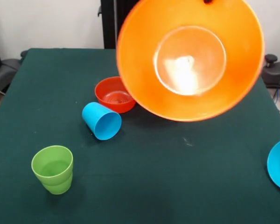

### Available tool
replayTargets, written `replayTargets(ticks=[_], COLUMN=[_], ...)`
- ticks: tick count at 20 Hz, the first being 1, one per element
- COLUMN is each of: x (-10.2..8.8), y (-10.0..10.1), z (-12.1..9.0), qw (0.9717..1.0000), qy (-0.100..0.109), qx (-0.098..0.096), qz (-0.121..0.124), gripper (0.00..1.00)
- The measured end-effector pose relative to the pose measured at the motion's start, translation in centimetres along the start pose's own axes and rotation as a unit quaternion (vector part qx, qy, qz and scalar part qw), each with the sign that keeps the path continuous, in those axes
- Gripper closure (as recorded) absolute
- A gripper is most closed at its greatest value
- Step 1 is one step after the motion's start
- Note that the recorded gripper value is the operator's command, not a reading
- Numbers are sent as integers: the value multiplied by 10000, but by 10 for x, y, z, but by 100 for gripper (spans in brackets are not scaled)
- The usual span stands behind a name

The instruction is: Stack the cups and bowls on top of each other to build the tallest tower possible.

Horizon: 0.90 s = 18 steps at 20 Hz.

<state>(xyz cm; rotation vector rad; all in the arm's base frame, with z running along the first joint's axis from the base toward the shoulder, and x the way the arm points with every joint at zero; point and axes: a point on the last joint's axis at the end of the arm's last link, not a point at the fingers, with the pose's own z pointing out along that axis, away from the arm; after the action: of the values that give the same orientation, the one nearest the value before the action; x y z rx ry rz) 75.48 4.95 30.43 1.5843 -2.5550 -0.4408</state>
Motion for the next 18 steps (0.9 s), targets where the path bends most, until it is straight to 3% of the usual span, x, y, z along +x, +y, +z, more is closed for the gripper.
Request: replayTargets(ticks=[1, 2, 5, 8, 11, 14, 15, 17, 18], x=[6, 22, 46, 78, 93, 99, 97, 94, 87], y=[-1, -4, -9, -15, -16, -17, -17, -16, -13], z=[-6, -20, -34, -41, -42, -41, -39, -37, -31], qw=[10000, 9994, 9978, 9949, 9918, 9848, 9783, 9731, 9631], qy=[-84, -295, -577, -882, -1134, -1558, -1854, -2059, -2397], qx=[38, 139, 269, 396, 493, 715, 902, 1025, 1224], qz=[23, 85, 175, 293, 322, 269, 207, 159, 80], gripper=[100, 100, 100, 100, 100, 100, 100, 100, 100])
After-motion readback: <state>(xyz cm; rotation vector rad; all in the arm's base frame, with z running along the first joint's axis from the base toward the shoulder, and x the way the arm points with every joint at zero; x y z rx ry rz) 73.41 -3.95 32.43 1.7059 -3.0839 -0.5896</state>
